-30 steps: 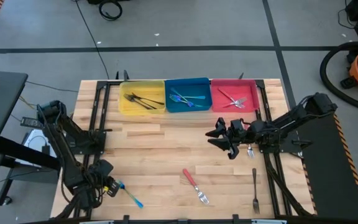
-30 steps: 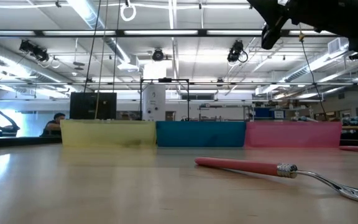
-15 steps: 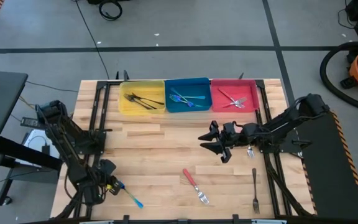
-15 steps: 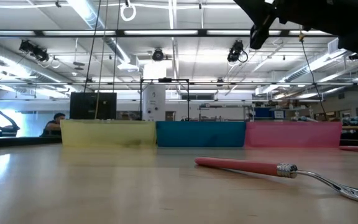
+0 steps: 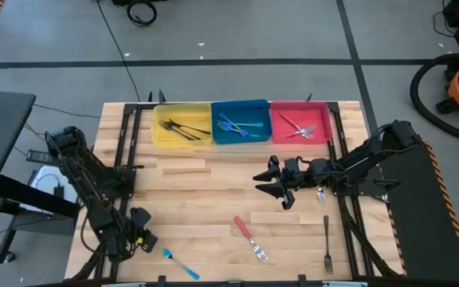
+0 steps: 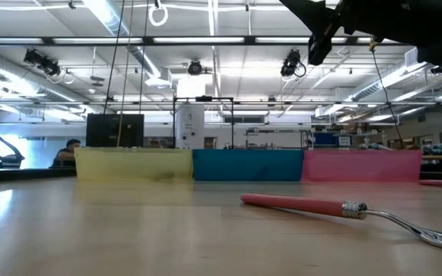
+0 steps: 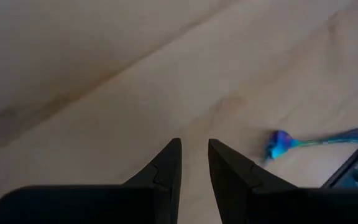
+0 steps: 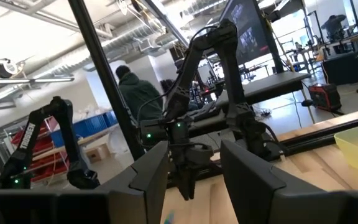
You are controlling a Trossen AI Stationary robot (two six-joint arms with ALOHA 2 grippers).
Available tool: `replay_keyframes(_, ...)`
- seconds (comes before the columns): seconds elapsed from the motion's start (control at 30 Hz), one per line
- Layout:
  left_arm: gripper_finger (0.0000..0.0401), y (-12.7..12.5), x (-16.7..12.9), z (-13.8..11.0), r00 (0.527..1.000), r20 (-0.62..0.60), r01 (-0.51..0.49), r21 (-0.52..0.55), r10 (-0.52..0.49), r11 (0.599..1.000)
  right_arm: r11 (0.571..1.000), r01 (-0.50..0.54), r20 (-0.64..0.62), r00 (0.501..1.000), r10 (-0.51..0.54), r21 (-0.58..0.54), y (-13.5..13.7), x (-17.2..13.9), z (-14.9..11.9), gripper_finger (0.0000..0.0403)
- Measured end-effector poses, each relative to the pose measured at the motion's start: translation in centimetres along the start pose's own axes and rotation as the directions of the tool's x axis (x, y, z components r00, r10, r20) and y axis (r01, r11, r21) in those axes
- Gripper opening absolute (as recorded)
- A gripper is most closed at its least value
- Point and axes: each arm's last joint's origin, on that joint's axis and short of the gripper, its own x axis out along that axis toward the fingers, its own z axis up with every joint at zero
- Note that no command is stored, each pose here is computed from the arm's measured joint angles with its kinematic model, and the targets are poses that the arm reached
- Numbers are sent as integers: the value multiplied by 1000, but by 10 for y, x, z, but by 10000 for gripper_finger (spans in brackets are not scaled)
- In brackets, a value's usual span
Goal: Sort silverware by color (type)
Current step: Put the blue fork into the blue bin
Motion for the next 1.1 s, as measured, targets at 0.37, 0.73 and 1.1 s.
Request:
replay_keyframes(0.37,80,-7,3,-1,995,-46,90,23,-89,996,1000,2,-6,1000,-2,-1,0,0,-1,156)
replay_keyframes(0.73,80,-16,4,-1,986,-58,159,14,-158,987,1000,3,-7,1000,-3,-1,0,0,-1,156)
replay_keyframes(1.1,80,-27,9,8,981,-60,186,57,-183,981,1000,3,-9,1000,-3,-2,0,0,-1,156)
